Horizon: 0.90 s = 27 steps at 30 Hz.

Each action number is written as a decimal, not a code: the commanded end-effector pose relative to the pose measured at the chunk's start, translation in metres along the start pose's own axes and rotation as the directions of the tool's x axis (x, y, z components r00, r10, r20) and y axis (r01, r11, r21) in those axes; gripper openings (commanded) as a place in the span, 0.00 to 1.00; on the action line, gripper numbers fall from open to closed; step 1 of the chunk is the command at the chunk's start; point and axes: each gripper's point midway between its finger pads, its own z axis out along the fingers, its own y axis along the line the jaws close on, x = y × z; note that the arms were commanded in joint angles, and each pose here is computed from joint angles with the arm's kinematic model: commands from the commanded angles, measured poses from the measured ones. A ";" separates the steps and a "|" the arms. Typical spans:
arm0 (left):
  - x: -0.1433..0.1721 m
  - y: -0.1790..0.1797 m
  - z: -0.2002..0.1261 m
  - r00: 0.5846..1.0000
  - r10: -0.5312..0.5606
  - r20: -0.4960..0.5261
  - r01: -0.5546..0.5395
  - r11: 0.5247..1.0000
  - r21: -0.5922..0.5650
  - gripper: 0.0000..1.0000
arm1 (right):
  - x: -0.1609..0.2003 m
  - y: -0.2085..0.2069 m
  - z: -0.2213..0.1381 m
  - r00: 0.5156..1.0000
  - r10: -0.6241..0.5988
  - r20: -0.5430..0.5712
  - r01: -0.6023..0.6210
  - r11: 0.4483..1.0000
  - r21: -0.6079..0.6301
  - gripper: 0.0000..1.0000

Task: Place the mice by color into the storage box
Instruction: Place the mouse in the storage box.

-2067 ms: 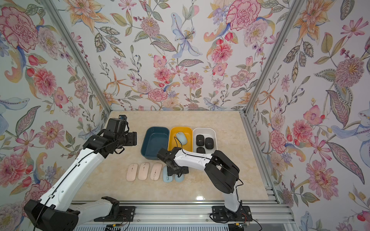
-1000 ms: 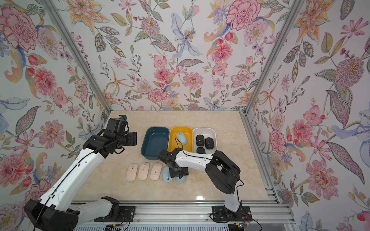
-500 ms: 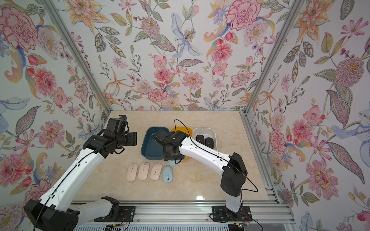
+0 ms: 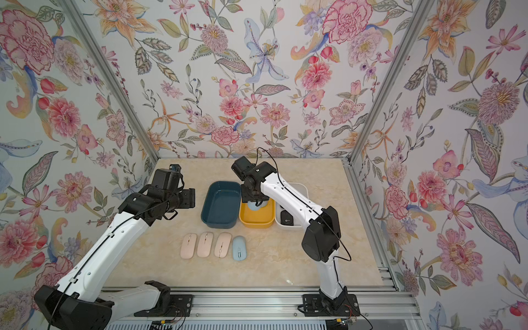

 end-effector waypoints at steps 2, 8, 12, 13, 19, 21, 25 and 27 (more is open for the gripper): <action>0.004 0.007 -0.004 1.000 -0.023 -0.002 0.023 1.000 -0.019 0.79 | -0.011 -0.001 0.021 0.999 -0.051 -0.020 0.051 0.999 0.006 0.57; 0.005 0.007 -0.005 1.000 -0.028 0.000 0.028 0.999 -0.016 0.79 | -0.014 0.001 0.051 0.996 -0.069 -0.058 0.069 0.998 0.011 0.57; 0.006 0.008 -0.002 1.000 -0.028 -0.009 0.028 0.999 -0.021 0.78 | -0.012 0.001 0.070 0.994 -0.072 -0.080 0.073 0.997 0.017 0.58; 0.006 0.008 -0.002 1.000 -0.030 -0.009 0.030 0.999 -0.022 0.79 | -0.011 0.002 0.074 0.994 -0.069 -0.086 0.071 0.997 0.015 0.58; 0.007 0.008 -0.001 1.000 -0.026 -0.011 0.026 0.999 -0.026 0.78 | -0.005 0.004 0.095 0.990 -0.070 -0.119 0.073 0.997 0.017 0.58; 0.007 0.010 -0.002 1.000 -0.028 -0.009 0.028 0.999 -0.028 0.79 | -0.003 0.003 0.101 0.989 -0.070 -0.131 0.073 0.997 0.021 0.58; 0.008 0.010 -0.001 1.000 -0.028 -0.013 0.028 0.999 -0.029 0.78 | 0.002 0.002 0.113 0.986 -0.070 -0.151 0.075 0.997 0.029 0.58; 0.007 0.011 0.000 0.999 -0.031 -0.012 0.031 0.999 -0.031 0.78 | 0.003 0.001 0.119 0.985 -0.066 -0.158 0.071 0.997 0.028 0.58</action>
